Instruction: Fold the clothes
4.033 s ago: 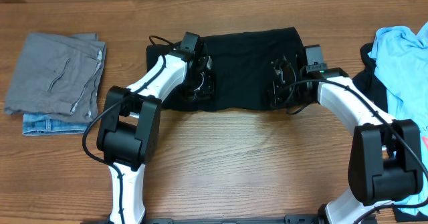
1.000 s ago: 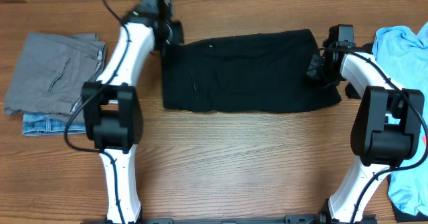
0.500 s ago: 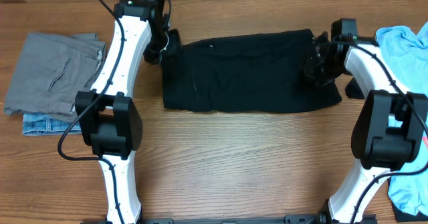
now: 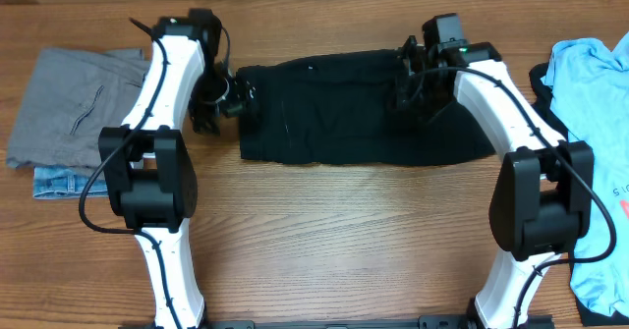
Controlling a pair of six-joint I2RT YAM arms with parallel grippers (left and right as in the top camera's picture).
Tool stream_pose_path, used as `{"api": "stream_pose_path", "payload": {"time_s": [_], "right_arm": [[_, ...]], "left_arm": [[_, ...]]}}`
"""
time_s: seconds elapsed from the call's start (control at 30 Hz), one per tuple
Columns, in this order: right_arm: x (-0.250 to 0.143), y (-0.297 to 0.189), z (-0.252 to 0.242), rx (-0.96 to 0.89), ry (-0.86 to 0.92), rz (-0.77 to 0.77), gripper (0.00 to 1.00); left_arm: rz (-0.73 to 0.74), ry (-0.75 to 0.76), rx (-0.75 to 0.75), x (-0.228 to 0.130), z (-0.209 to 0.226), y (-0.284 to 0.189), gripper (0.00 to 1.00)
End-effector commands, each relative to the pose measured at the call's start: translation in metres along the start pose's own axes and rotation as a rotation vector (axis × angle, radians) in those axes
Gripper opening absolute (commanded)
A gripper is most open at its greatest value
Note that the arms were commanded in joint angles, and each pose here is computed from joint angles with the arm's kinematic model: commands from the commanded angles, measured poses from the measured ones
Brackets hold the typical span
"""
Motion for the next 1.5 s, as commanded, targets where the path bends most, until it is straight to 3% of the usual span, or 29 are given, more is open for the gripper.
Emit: {"api": "stream_pose_path", "payload": {"time_s": [0.0,0.37,0.6,0.9,1.17,1.3,1.43,1.47], "right_arm": [[0.009,-0.011,0.001,-0.056,-0.002,-0.045,0.38],[0.009,0.046,0.021,-0.025,-0.070,-0.003,0.35],[0.004,0.081,0.026,-0.011,-0.081,0.036,0.19],[-0.014,0.114,0.019,0.002,-0.043,0.131,0.11],[-0.015,0.114,0.019,0.003,-0.040,0.141,0.11],[-0.016,0.114,0.020,0.004,-0.040,0.143,0.11],[-0.016,0.114,0.020,0.004,-0.039,0.147,0.11],[-0.017,0.114,0.020,0.004,-0.039,0.149,0.09]], "left_arm": [[0.082,0.073,-0.065,-0.008,0.000,0.024,0.97],[0.097,0.119,-0.210,-0.006,-0.006,0.051,1.00],[0.093,0.119,-0.199,-0.006,-0.005,0.053,1.00],[0.097,0.115,-0.193,-0.008,0.004,0.074,0.99],[0.141,0.122,-0.306,-0.013,0.000,0.086,0.73],[0.141,0.141,-0.389,-0.009,-0.010,0.077,0.47],[0.132,0.147,-0.392,-0.007,-0.015,0.067,0.04],[0.134,0.143,-0.381,-0.007,-0.015,0.064,0.04]]}}
Point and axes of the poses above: each gripper's point midway between its finger pads, its own y axis out along the fingers, its own z axis along the line the jaws close on, x = y × z, the point moved 9 cm from there along -y, back along the fingers, and after that the axes turned 15 degrees about -y, right-handed, at the moved point
